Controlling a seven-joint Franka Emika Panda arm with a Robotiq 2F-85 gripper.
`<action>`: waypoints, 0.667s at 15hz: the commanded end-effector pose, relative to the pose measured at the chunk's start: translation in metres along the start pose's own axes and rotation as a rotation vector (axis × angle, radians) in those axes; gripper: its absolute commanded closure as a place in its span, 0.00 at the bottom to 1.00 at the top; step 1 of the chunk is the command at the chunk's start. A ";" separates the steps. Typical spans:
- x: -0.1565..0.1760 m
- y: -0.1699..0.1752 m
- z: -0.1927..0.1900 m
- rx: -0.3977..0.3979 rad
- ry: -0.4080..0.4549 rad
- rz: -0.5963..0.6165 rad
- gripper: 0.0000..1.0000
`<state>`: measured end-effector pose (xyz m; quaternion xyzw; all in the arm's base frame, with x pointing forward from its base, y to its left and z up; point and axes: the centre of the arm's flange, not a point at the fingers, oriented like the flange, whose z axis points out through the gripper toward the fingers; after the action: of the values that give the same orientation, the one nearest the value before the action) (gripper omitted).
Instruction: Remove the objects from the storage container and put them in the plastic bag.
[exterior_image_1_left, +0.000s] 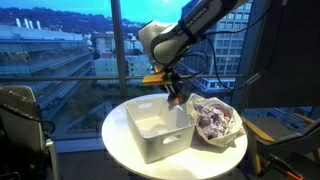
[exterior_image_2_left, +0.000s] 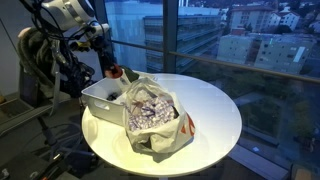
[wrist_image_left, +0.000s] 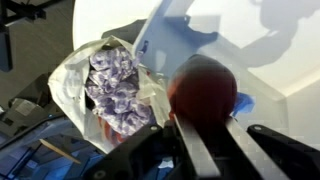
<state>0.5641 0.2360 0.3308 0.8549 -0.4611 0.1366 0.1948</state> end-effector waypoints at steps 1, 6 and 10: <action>-0.007 0.089 -0.018 -0.020 0.003 0.172 0.92; -0.010 0.176 -0.019 -0.003 -0.023 0.320 0.91; 0.024 0.213 0.028 0.008 -0.039 0.335 0.91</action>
<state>0.4184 0.1506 0.3671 0.7675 -0.5960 0.1488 0.1833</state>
